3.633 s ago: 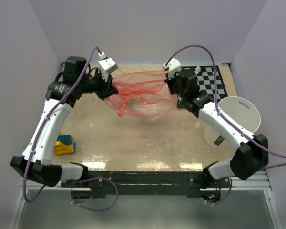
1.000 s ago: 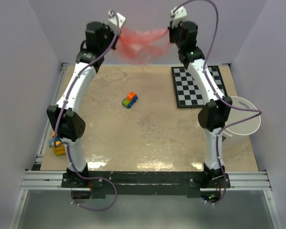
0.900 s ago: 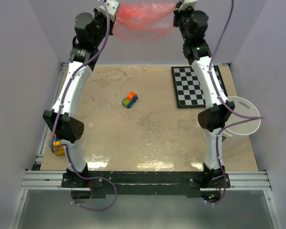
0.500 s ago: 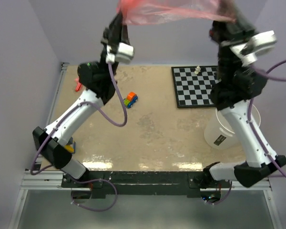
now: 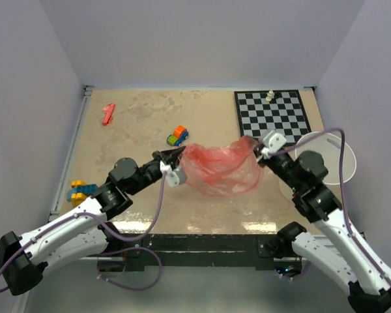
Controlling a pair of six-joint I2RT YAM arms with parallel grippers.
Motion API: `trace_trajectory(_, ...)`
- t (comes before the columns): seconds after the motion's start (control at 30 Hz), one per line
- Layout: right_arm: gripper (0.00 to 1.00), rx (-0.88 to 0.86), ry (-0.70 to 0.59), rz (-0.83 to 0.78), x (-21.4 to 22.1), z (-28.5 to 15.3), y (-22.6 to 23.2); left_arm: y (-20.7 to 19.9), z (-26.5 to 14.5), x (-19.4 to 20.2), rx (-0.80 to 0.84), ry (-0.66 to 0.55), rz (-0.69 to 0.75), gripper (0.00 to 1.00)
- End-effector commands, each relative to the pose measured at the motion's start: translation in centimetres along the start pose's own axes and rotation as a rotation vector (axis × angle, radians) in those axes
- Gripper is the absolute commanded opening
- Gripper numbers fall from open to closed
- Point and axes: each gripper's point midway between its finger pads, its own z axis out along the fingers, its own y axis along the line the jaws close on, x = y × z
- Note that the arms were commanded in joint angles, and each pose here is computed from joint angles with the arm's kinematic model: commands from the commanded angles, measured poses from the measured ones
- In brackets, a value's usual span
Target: Put the trash bags into the trash bin
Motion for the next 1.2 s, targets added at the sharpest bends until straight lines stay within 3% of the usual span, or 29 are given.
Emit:
trace_trajectory(0.0, 0.00, 0.002, 0.182, 0.058, 2.4, 5.4, -1.1, 2.0, -0.8, 3.9, -0.137, 0.279, -0.329, 0.00)
trace_trajectory(0.13, 0.00, 0.125, 0.181, 0.165, 2.5, 8.9, -3.6, 3.4, -2.2, 5.7, -0.211, 0.330, -0.371, 0.00)
trace_trajectory(0.27, 0.00, 0.254, 0.297, 0.201, 7.2, 14.4, -7.0, 4.4, -0.9, 10.6, -0.205, 0.473, -0.465, 0.00)
trace_trajectory(0.37, 0.00, 0.340, 0.294, 0.200, 7.2, 19.9, -12.6, 10.0, 0.6, 15.3, -0.313, 0.660, -0.596, 0.00)
trace_trajectory(0.43, 0.00, 0.397, 0.225, 0.190, 3.6, 23.3, -17.6, 17.2, 4.0, 15.6, -0.353, 0.655, -0.654, 0.00)
trace_trajectory(0.5, 0.00, 0.455, 0.053, 0.157, -4.2, 25.0, -22.5, 23.8, 5.5, 14.4, -0.408, 0.585, -0.667, 0.00)
trace_trajectory(0.57, 0.00, 0.490, -0.098, 0.121, -11.5, 25.1, -25.2, 29.5, 7.1, 10.8, -0.444, 0.441, -0.631, 0.00)
trace_trajectory(0.7, 0.00, 0.541, -0.515, 0.092, -26.9, 19.5, -27.7, 37.0, 8.3, -0.7, -0.478, 0.035, -0.460, 0.00)
trace_trajectory(0.8, 0.00, 0.569, -0.841, 0.070, -34.3, 12.2, -26.6, 40.6, 5.2, -10.6, -0.610, -0.322, -0.263, 0.00)
trace_trajectory(0.87, 0.00, 0.549, -1.015, 0.000, -36.4, 8.6, -24.3, 41.0, 4.0, -14.6, -0.698, -0.441, -0.128, 0.00)
trace_trajectory(0.93, 0.00, 0.528, -1.060, -0.049, -37.1, 7.9, -22.3, 40.7, 4.0, -18.1, -0.787, -0.518, -0.008, 0.00)
trace_trajectory(1.0, 0.00, 0.475, -0.947, -0.073, -34.4, 10.9, -20.3, 38.9, 5.1, -18.5, -0.828, -0.555, 0.030, 0.00)
trace_trajectory(1.03, 0.00, 0.456, -0.793, -0.045, -29.7, 13.7, -19.1, 35.6, 7.3, -15.7, -0.766, -0.490, -0.003, 0.00)
trace_trajectory(1.07, 0.00, 0.372, -0.596, 0.011, -23.2, 16.8, -16.3, 28.9, 10.9, -11.2, -0.536, -0.340, -0.037, 0.00)
trace_trajectory(1.1, 0.00, 0.112, -0.280, -0.015, -12.9, 19.5, -9.1, 19.1, 13.4, -6.5, -0.146, -0.193, -0.039, 0.00)
trace_trajectory(1.13, 0.00, -0.137, 0.010, -0.136, -3.4, 18.3, -0.8, 7.2, 11.1, -0.2, 0.269, 0.027, -0.080, 0.00)
trace_trajectory(1.17, 0.00, -0.349, 0.266, -0.265, 4.8, 13.4, 6.4, 0.9, 7.2, 3.0, 0.446, 0.113, -0.041, 0.00)
